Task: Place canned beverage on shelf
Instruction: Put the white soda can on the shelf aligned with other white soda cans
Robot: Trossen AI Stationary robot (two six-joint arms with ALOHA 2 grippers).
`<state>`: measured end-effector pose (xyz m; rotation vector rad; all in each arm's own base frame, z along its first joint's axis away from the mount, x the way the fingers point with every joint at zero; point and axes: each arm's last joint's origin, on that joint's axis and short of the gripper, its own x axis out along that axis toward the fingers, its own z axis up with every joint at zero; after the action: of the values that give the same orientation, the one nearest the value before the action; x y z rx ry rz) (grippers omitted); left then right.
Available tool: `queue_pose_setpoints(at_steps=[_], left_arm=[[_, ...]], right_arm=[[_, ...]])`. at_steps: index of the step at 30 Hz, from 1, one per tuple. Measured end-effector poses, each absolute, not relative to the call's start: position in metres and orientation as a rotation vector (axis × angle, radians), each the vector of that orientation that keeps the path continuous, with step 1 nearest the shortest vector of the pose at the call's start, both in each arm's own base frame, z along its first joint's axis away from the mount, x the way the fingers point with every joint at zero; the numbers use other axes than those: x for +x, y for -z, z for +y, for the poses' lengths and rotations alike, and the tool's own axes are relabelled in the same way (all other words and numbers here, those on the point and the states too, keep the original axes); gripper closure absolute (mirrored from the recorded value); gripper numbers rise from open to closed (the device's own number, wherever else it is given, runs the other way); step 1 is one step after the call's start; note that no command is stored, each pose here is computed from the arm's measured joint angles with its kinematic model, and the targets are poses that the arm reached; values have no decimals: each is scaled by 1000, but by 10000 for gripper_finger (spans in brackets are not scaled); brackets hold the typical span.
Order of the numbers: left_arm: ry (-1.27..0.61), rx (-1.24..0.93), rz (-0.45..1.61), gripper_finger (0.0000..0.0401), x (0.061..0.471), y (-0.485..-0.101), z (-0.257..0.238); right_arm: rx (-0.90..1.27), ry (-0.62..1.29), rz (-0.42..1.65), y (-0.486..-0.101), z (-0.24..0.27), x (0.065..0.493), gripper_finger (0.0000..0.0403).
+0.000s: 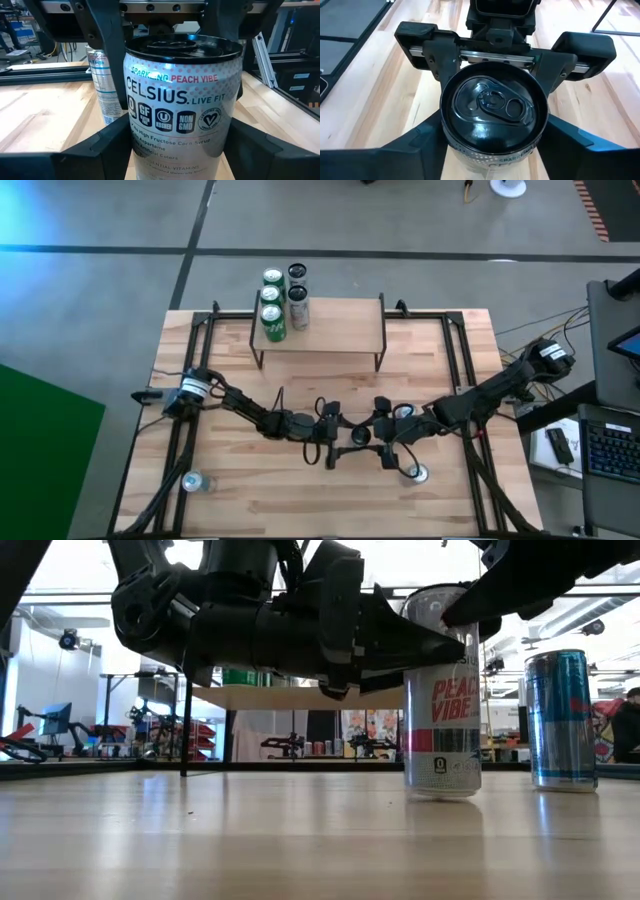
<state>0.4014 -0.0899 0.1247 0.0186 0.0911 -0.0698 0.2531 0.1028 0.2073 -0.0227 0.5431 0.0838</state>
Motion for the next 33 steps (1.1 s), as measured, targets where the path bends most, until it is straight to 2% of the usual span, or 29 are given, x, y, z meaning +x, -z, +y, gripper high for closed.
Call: queue_pose_setpoints(at_steps=[5,9,14,20,25,29,33], left_arm=[[60,10,97,122,402,-126,-88],[19,23,150,91,397,-143,-85],[-104,-1,229,69,370,-163,-78],[-267,-69,113,71,306,-168,-80],[-368,-120,119,80,260,-144,-84],[-424,-145,97,83,245,-135,-83],[-431,-129,77,84,247,-138,-83]], right_arm=[[-18,-59,539,-208,101,253,168],[-19,-33,535,-213,98,256,166],[-49,14,505,-239,83,269,160],[-75,83,444,-293,42,291,160],[-57,158,362,-339,-7,312,159],[-57,254,346,-358,-46,332,158],[-17,251,369,-366,-79,353,157]])
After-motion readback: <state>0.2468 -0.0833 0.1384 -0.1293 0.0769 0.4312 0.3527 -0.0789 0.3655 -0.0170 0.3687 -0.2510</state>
